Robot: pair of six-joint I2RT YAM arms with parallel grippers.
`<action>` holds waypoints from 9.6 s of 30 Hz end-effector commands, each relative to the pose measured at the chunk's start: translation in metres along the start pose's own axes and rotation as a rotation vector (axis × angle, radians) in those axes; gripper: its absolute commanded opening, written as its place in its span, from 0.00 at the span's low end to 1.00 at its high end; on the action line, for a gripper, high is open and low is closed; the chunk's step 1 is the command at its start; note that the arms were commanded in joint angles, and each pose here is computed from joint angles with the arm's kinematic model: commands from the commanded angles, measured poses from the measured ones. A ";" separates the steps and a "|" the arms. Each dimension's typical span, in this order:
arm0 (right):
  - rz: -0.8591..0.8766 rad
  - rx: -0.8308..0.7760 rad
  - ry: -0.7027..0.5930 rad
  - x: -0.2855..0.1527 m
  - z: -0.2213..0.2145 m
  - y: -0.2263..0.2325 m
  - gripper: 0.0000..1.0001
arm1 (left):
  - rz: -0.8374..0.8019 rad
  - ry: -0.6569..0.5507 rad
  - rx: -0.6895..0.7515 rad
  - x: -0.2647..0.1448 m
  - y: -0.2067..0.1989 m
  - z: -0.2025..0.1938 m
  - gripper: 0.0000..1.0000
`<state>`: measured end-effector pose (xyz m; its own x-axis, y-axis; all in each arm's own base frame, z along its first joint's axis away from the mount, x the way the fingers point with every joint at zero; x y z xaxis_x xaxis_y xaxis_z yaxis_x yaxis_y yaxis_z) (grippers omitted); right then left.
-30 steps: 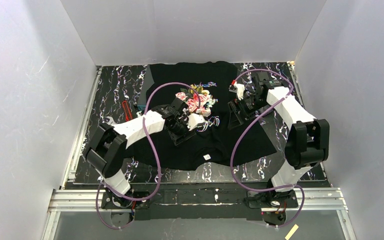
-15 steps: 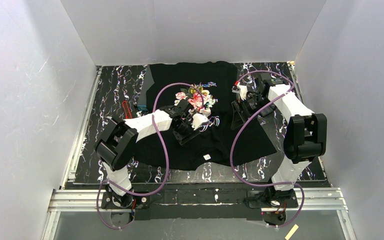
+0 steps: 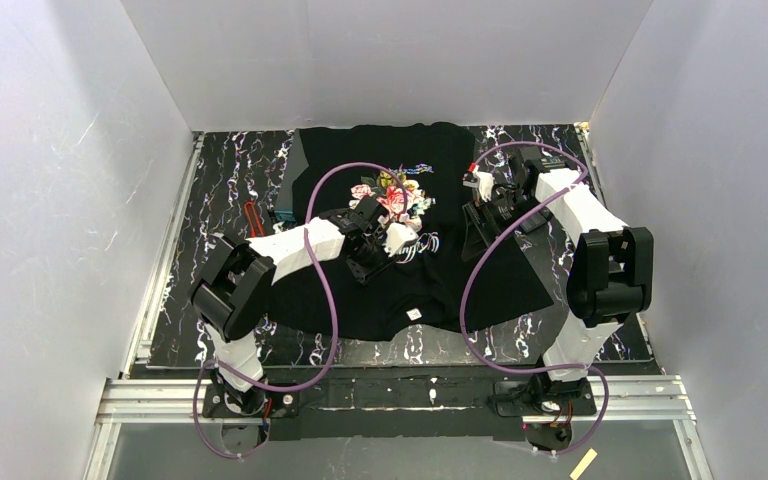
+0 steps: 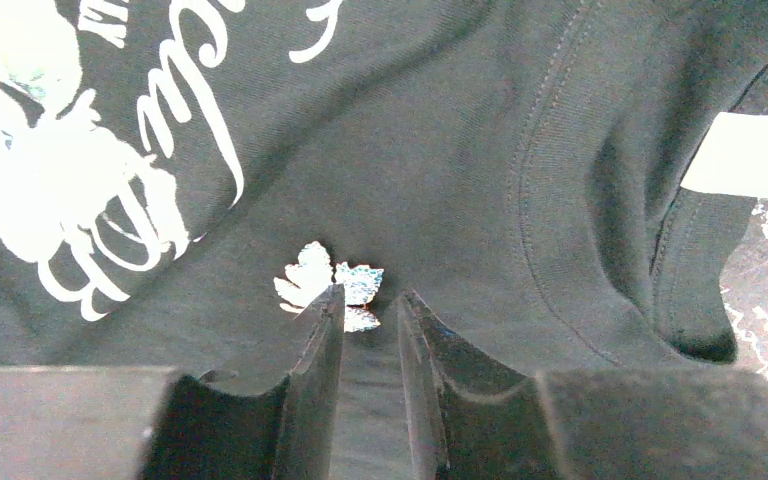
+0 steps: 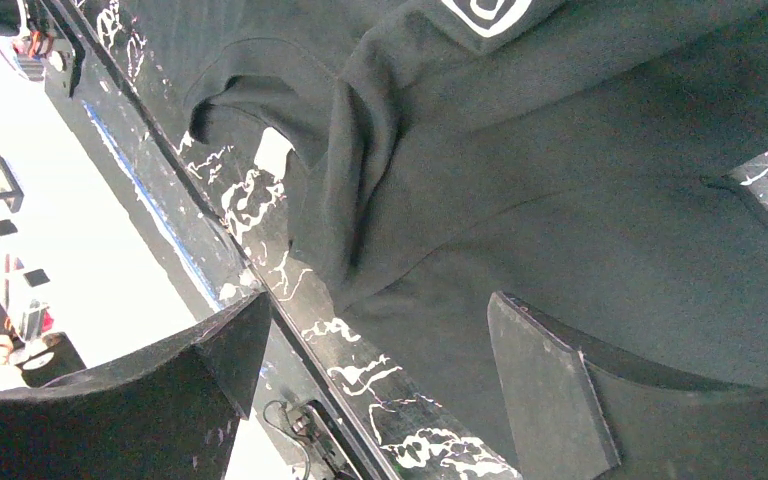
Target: Remove the brooch from the garment
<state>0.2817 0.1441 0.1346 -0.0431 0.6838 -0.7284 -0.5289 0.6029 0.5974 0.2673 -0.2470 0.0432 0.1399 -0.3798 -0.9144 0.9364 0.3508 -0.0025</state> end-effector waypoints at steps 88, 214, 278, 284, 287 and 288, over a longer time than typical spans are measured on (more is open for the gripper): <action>-0.370 -0.160 0.127 0.045 -0.053 -0.059 0.25 | 0.334 -0.033 0.199 -0.019 0.022 -0.014 0.42; 0.035 -0.279 -0.208 0.045 0.037 0.032 0.34 | -0.061 -0.281 -0.036 -0.068 0.016 0.033 0.00; -0.033 -0.387 -0.223 0.017 0.066 0.069 0.41 | 0.139 -0.582 -0.195 -0.112 0.079 0.134 0.00; 0.018 -0.448 -0.305 -0.013 0.090 0.104 0.43 | -0.143 -0.617 -0.160 -0.164 0.036 0.135 0.00; 0.042 -0.475 -0.337 -0.026 0.095 0.121 0.44 | -0.307 -0.737 -0.182 -0.202 0.021 0.149 0.00; 0.051 -0.485 -0.349 -0.031 0.096 0.126 0.44 | -0.367 -0.765 -0.202 -0.214 0.016 0.154 0.00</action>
<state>0.3114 0.2356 0.2197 0.1637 0.8009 -0.5761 -0.8345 0.4238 0.3521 0.3458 -0.2911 0.2275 0.2865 -0.8096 -0.5123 0.8804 0.4333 -0.1925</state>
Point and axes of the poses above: each gripper's point midway between its finger pads, its own x axis out along the fingers, its own y axis along the line the jaws close on, z = x × y, the point moved 1 cm from there along -x, back along the fingers, and after that the axes turned 7 degrees about x, right-handed, at the moved point
